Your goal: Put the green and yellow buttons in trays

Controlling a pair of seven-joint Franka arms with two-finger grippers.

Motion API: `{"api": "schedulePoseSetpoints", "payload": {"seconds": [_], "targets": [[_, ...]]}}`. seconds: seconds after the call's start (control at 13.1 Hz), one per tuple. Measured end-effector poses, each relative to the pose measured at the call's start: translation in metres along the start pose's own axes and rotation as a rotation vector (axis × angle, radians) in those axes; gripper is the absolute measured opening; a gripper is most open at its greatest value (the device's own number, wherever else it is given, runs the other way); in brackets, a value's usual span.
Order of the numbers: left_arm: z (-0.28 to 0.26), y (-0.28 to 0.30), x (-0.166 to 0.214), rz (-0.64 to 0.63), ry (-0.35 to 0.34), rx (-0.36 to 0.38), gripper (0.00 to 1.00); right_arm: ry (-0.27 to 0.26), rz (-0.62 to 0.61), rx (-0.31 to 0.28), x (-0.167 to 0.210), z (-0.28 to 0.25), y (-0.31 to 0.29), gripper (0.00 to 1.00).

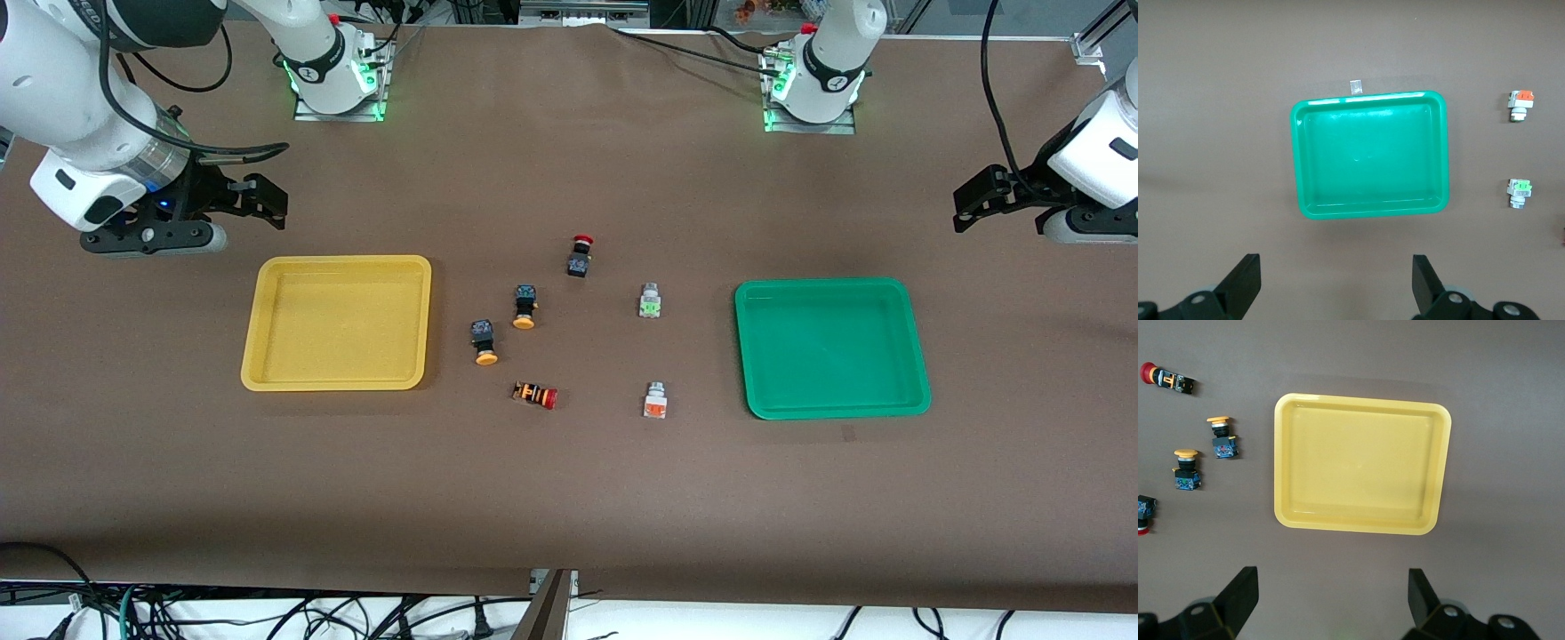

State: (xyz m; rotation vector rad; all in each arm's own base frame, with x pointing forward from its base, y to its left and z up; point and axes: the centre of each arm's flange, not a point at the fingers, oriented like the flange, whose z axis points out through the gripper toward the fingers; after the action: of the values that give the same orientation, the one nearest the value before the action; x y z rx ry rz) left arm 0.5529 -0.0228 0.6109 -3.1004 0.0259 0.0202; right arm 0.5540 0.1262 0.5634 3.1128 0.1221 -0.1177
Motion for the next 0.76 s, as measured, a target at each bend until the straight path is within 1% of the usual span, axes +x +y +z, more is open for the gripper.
{"api": "schedulePoseSetpoints", "payload": {"seconds": [0.15, 0.38, 0.76], "targets": [[0.0000, 0.0001, 0.0000, 0.000, 0.000, 0.000, 1.00, -0.001, 0.002, 0.000, 0.0000, -0.0010, 0.0012, 1.00], [0.0000, 0.0005, 0.0000, 0.001, 0.000, 0.000, 1.00, -0.018, 0.002, -0.002, -0.0018, -0.0002, 0.0014, 1.00], [-0.0001, 0.0025, -0.0001, 0.005, 0.000, 0.000, 1.00, -0.014, 0.001, -0.001, -0.0018, -0.0025, 0.0012, 1.00]]}}
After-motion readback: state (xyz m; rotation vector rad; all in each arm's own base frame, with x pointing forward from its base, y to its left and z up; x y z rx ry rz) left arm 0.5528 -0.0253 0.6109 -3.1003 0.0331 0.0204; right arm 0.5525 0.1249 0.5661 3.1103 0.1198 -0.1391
